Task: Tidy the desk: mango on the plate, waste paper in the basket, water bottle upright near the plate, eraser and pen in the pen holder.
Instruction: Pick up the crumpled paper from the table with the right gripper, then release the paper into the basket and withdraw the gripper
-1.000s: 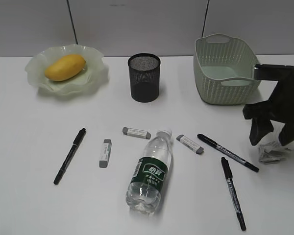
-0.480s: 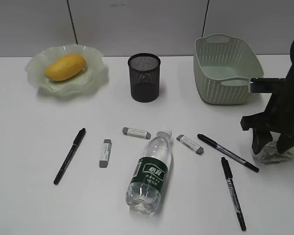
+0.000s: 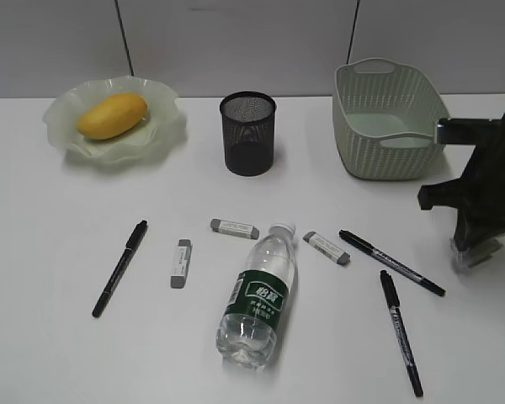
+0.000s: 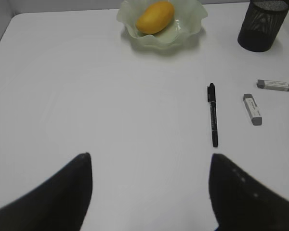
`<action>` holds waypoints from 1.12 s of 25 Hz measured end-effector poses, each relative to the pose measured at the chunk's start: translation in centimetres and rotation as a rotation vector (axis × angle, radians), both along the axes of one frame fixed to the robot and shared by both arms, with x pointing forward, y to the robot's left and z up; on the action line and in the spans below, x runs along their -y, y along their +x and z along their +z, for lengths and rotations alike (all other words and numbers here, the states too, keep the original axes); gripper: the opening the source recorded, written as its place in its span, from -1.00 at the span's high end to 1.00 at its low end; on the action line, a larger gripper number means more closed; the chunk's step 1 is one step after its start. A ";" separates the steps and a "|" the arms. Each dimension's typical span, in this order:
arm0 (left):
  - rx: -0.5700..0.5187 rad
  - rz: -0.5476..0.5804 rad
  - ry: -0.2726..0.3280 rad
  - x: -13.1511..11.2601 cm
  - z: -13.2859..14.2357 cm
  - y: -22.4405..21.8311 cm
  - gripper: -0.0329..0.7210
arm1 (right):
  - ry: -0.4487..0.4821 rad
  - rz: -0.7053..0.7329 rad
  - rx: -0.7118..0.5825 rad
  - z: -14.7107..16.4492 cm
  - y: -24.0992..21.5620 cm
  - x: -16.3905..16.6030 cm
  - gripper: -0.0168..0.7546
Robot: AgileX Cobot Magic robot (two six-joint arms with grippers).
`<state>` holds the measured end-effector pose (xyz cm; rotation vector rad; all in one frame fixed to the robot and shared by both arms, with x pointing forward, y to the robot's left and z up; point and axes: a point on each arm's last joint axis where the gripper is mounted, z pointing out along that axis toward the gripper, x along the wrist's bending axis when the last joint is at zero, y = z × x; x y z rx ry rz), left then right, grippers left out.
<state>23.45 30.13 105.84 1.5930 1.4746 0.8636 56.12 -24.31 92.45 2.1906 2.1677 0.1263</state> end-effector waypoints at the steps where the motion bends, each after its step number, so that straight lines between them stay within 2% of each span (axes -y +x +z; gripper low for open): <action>1: 0.000 0.000 0.000 0.0 0.0 0.0 -0.60 | 0.006 0.000 0.032 1.1 -0.1 0.0 0.92; 5: 0.000 0.000 0.000 0.0 0.0 0.0 -0.60 | 0.031 0.015 0.199 6.9 0.5 -0.1 0.92; 10: 0.000 0.000 0.000 0.0 0.0 0.0 -0.56 | 0.058 0.033 0.400 14.6 3.5 -0.6 0.92; 14: 0.000 0.000 0.000 0.0 0.0 0.0 -0.55 | 0.072 0.037 0.499 17.6 7.2 -1.2 0.92; 17: 0.000 0.000 0.000 0.0 0.0 0.0 -0.55 | 0.063 0.039 0.494 16.6 10.0 -1.7 0.92; 25: 0.000 0.000 0.000 0.0 0.0 0.0 -0.55 | 0.055 0.041 0.395 8.8 15.4 -2.6 0.92; 28: 0.000 0.000 0.000 0.0 0.0 0.0 -0.55 | 0.065 0.065 0.393 7.0 16.1 -2.9 0.92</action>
